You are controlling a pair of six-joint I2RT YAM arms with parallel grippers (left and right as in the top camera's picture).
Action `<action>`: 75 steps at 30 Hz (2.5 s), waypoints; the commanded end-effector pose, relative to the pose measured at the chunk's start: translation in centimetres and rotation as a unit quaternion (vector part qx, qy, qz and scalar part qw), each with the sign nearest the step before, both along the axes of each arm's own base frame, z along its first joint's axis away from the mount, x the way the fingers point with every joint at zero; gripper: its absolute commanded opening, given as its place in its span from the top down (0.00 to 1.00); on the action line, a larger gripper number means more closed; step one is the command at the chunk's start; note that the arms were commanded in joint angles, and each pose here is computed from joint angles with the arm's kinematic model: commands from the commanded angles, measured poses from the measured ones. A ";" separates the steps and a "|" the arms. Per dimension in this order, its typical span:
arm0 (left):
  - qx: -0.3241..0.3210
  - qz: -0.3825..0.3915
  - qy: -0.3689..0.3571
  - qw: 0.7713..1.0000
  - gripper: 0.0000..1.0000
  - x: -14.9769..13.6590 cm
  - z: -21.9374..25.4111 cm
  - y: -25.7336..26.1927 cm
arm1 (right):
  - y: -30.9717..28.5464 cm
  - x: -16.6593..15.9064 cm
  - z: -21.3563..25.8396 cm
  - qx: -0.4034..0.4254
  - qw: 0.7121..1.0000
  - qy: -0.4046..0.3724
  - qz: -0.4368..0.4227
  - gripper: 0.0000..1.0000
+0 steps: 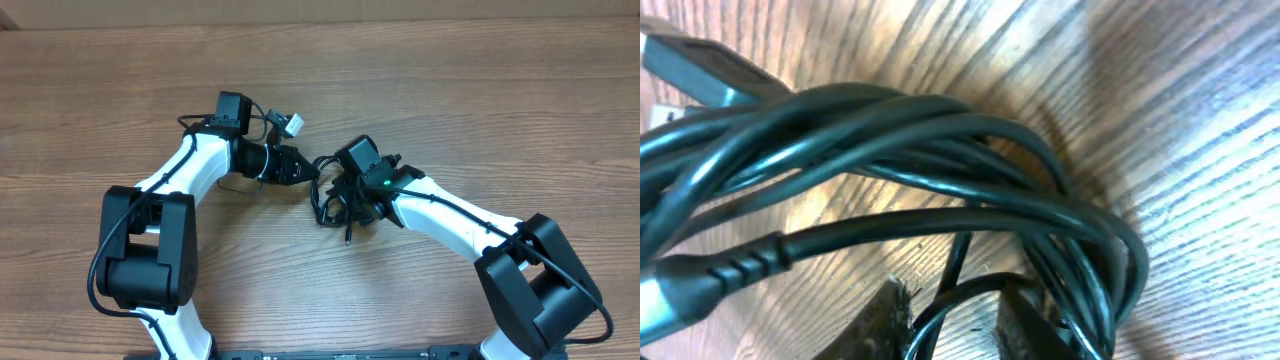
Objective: Untangle cables
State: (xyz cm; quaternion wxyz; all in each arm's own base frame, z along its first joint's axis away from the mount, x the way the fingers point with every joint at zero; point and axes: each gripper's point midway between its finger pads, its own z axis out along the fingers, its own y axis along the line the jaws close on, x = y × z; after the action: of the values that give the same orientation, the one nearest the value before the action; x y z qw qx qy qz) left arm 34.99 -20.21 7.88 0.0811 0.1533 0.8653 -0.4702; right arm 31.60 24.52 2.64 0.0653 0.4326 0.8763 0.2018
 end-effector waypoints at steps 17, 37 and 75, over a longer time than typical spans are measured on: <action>-0.010 -0.012 -0.001 1.000 0.96 -0.5 -0.2 -0.4 | 0.8 -0.6 3.4 0.089 0.988 -0.007 0.129 0.89; -0.010 -0.010 0.003 1.000 0.96 -0.5 -0.2 -0.4 | 0.9 -2.1 1.8 -0.009 0.993 -0.018 0.118 0.63; -0.010 -0.010 0.003 1.000 0.96 -0.5 -0.2 -0.4 | -2.6 -2.2 4.0 0.027 0.966 -0.028 0.256 0.96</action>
State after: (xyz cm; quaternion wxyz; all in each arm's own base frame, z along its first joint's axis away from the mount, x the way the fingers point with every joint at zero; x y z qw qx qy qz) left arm 35.04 -20.21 7.87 0.0823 0.1537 0.8655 -0.4695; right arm 29.81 23.04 6.04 0.0245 0.2117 0.9446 0.2497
